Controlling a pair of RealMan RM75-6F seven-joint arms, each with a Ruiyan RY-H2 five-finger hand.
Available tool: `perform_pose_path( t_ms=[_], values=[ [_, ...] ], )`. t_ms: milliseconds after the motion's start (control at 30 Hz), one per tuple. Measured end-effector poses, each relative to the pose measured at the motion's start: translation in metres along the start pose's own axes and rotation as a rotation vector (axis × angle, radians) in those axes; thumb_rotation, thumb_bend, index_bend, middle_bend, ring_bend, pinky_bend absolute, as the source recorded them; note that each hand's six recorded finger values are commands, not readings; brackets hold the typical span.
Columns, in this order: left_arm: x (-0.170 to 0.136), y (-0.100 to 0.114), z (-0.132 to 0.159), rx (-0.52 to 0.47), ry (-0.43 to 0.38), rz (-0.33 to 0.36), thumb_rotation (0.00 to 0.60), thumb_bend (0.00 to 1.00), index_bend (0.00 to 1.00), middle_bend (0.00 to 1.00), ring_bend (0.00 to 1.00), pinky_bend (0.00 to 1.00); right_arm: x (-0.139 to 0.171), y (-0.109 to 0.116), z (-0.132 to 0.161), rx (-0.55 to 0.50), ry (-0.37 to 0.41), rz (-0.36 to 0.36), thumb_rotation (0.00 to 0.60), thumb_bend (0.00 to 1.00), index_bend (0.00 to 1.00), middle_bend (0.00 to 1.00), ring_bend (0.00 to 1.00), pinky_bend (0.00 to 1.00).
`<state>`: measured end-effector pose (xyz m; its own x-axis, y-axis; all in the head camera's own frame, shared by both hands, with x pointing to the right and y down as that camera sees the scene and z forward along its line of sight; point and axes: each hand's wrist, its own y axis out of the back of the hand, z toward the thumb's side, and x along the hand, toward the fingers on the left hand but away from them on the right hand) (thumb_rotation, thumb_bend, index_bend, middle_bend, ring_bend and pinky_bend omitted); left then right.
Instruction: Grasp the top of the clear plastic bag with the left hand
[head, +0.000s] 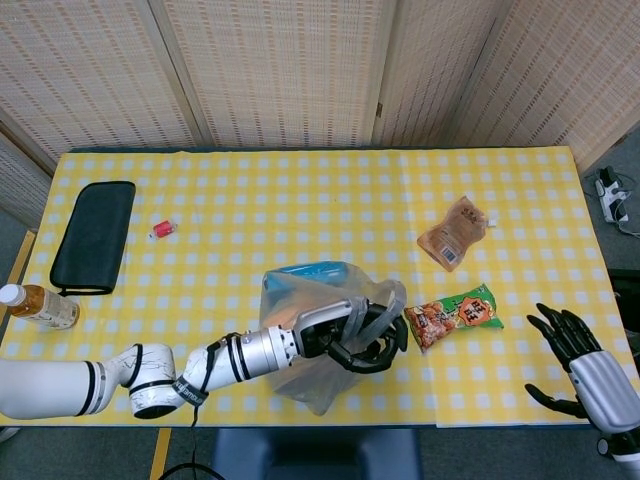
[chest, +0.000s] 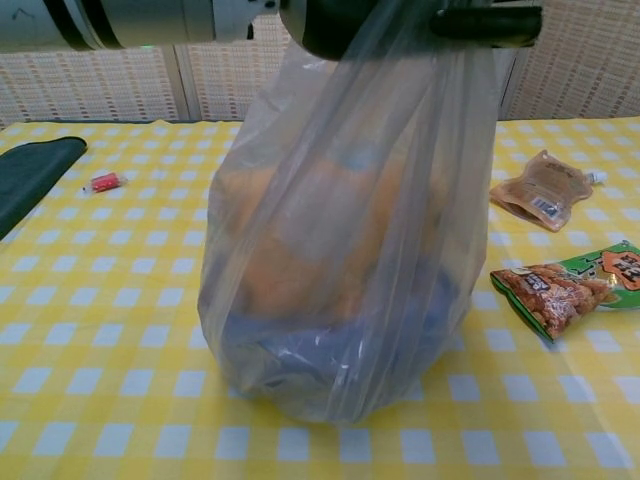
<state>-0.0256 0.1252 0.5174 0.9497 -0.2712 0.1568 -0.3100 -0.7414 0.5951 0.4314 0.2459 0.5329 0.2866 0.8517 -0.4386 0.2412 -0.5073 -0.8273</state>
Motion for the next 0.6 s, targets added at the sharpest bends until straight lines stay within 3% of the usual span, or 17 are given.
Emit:
perform_pose_path(
  t_ms=[100,200,333,600],
  values=[
    [-0.002,0.007,0.0,0.012,0.004,0.064,0.6,0.77,0.62,0.86,0.75,1.0,0.0,0.003,-0.002,-0.001,-0.008,-0.013,0.6,0.24,0.0,0.0,0.0,0.0],
    [-0.005,0.015,0.001,0.006,0.005,0.142,0.6,0.83,0.69,0.91,0.8,1.0,0.0,0.002,-0.002,0.0,-0.006,-0.007,0.6,0.24,0.0,0.0,0.0,0.0],
    [-0.012,0.014,0.005,0.01,0.005,0.187,0.6,0.95,0.74,0.95,0.83,1.0,0.0,0.0,-0.001,0.002,-0.004,0.002,0.6,0.24,0.0,0.0,0.0,0.0],
    [-0.027,0.018,0.015,-0.002,-0.022,0.238,0.6,0.99,0.75,0.95,0.84,1.0,-0.002,-0.005,0.001,0.007,0.002,0.02,0.6,0.24,0.0,0.0,0.0,0.0]
  ],
)
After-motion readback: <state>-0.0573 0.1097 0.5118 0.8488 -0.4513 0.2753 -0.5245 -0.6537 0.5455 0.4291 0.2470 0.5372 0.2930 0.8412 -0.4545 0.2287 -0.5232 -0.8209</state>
